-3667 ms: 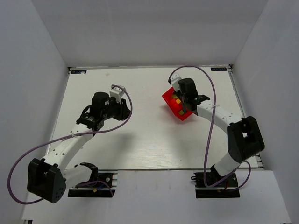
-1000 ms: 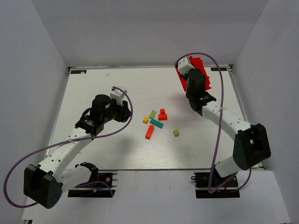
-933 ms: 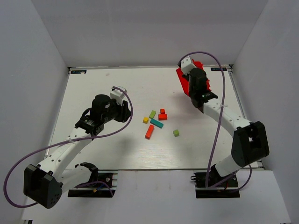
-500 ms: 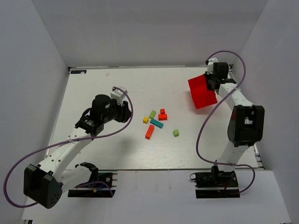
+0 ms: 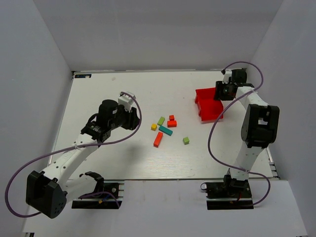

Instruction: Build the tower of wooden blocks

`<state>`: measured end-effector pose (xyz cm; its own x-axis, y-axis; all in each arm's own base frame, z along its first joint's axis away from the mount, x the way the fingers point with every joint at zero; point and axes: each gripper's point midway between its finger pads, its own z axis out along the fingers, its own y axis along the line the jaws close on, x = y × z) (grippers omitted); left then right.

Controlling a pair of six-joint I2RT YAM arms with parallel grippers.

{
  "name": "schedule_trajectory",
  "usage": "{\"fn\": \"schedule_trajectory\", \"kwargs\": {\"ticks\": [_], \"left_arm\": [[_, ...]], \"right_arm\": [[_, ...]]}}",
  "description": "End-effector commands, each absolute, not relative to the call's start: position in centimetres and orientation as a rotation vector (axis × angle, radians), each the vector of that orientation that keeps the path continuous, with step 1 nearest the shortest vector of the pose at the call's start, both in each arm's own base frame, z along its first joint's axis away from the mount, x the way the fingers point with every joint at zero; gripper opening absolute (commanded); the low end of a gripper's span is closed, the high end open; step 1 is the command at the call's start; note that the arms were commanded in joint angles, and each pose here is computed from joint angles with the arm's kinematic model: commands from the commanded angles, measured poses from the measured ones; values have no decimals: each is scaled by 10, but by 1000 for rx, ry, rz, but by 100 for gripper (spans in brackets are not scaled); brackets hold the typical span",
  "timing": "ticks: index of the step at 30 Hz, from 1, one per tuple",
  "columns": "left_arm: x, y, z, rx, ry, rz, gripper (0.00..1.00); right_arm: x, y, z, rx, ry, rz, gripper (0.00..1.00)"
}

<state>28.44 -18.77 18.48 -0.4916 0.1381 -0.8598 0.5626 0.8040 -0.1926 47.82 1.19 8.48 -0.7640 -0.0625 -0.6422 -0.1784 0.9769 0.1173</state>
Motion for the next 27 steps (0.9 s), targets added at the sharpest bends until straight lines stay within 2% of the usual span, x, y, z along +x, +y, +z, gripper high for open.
{"fn": "schedule_trajectory", "kwargs": {"ticks": [1, 4, 6, 10, 12, 17, 19, 21, 22, 23, 24, 25, 26, 27], "left_arm": [[282, -192, 181, 540, 2055, -593, 55], [284, -193, 179, 540, 2065, -592, 56], [286, -196, 180, 545, 2064, -588, 56], [290, -198, 178, 544, 2080, -568, 58], [292, -202, 170, 552, 2106, -546, 58], [303, -218, 167, 579, 2148, -496, 58], [307, -226, 155, 599, 2186, -443, 58], [313, -234, 154, 600, 2213, -395, 53], [313, -240, 150, 618, 2228, -364, 52], [320, -238, 140, 600, 2277, -282, 49], [322, -238, 135, 605, 2296, -245, 47], [324, -238, 131, 609, 2307, -187, 40], [325, -241, 129, 619, 2320, -164, 35], [329, -241, 120, 621, 2339, -139, 31]], "right_arm": [[483, 13, 103, -151, 2402, 299, 54], [478, 11, 112, -159, 2384, 312, 77], [475, 5, 132, -189, 2337, 281, 84], [457, -1, 165, -248, 2233, 180, 90], [444, -5, 217, -277, 2100, 94, 90], [417, -6, 253, -395, 1988, -12, 90], [404, 17, 252, -487, 1957, 93, 90], [384, 39, 256, -568, 1922, 223, 90], [371, 68, 262, -666, 1865, 401, 90], [358, 79, 253, -698, 1899, 486, 85], [352, 88, 258, -708, 1883, 548, 66], [342, 109, 262, -749, 1851, 661, 38], [341, 114, 264, -742, 1855, 687, 0], [342, 116, 263, -735, 1864, 686, 0]]}}
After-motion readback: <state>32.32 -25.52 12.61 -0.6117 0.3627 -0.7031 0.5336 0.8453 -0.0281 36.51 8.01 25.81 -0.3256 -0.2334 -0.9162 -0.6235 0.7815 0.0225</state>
